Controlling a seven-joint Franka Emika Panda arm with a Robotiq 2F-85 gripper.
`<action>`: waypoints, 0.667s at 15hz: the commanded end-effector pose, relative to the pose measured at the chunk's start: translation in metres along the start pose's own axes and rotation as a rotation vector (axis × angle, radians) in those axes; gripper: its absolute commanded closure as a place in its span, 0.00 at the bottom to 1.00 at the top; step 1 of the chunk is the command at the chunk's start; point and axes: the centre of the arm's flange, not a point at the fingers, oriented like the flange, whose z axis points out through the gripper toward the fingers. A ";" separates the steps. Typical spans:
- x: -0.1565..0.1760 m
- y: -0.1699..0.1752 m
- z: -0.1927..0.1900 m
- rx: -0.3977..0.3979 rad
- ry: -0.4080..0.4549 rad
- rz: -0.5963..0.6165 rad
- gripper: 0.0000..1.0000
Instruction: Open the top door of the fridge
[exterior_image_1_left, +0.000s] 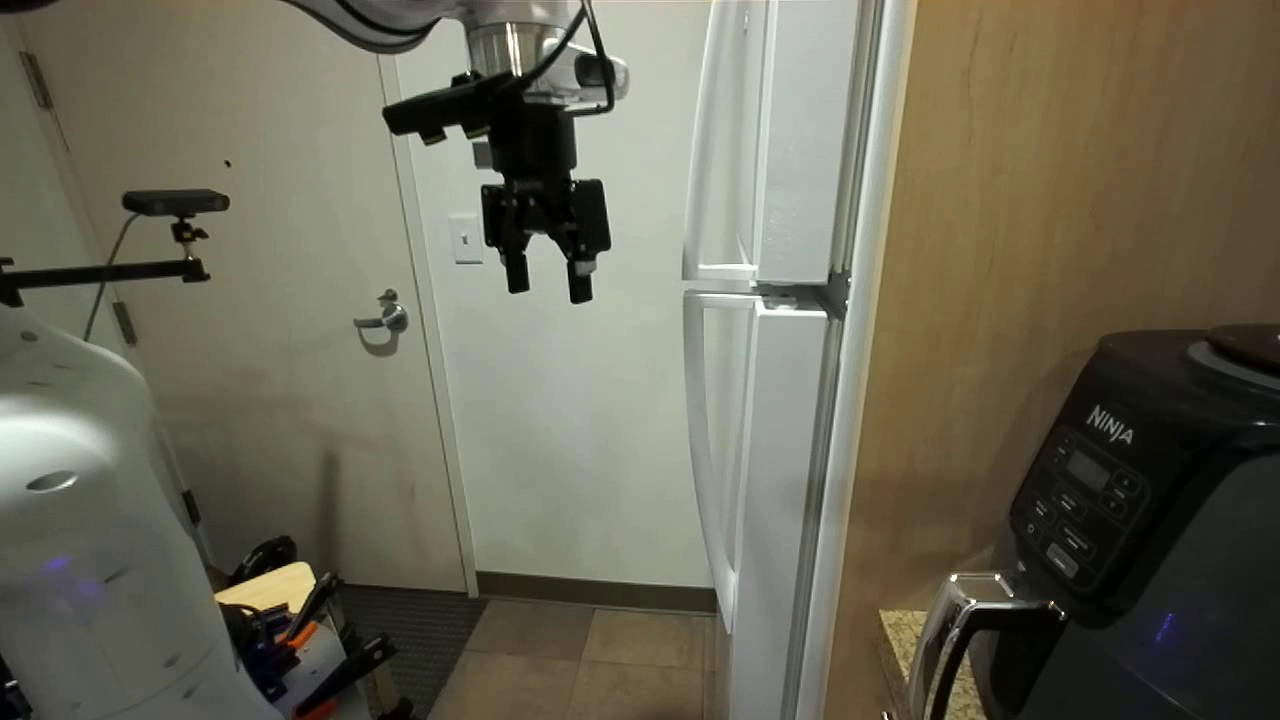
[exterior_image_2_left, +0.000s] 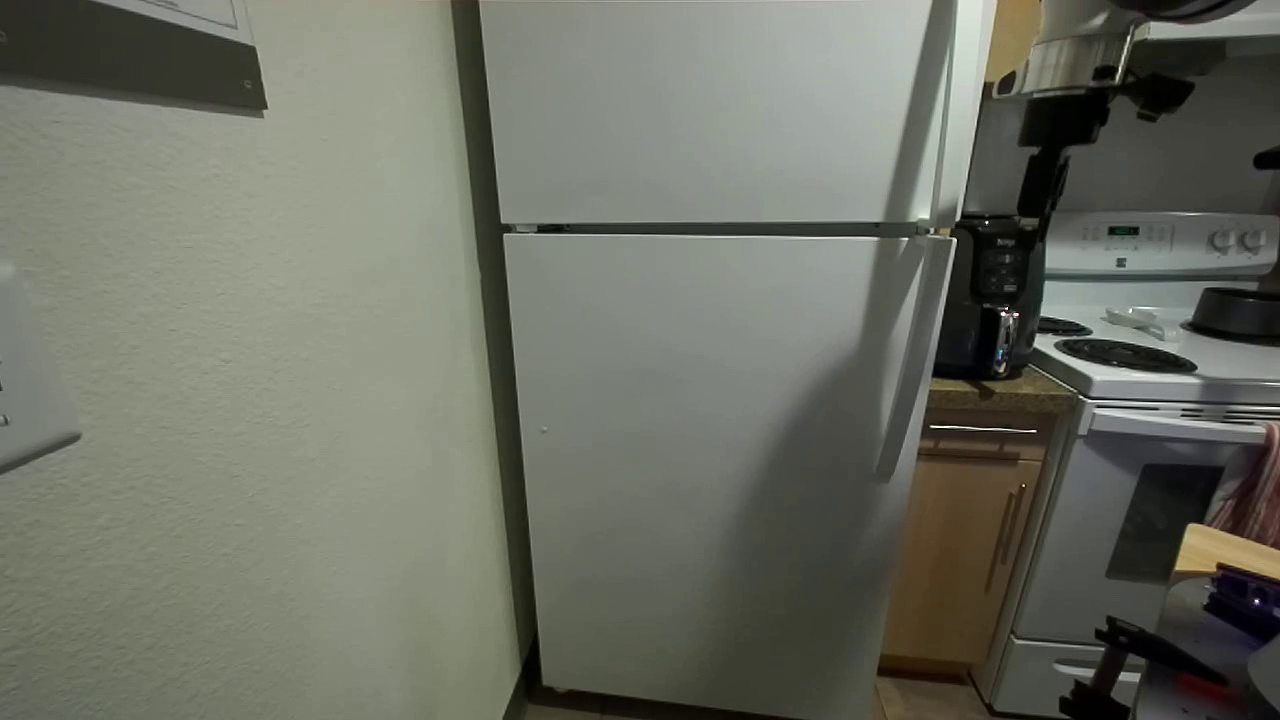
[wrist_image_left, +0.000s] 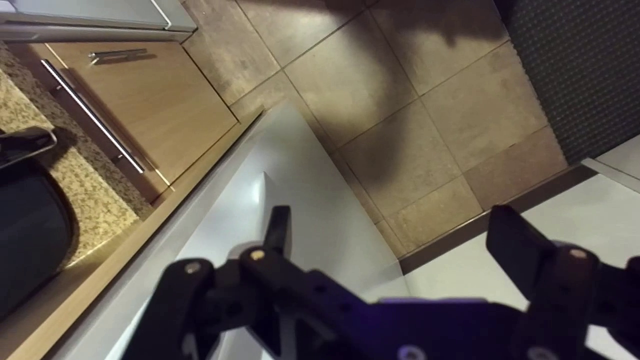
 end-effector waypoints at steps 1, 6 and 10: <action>-0.008 -0.006 0.022 -0.080 0.026 0.062 0.00; 0.002 -0.002 0.024 -0.171 0.111 0.110 0.00; 0.010 0.008 0.016 -0.234 0.191 0.143 0.00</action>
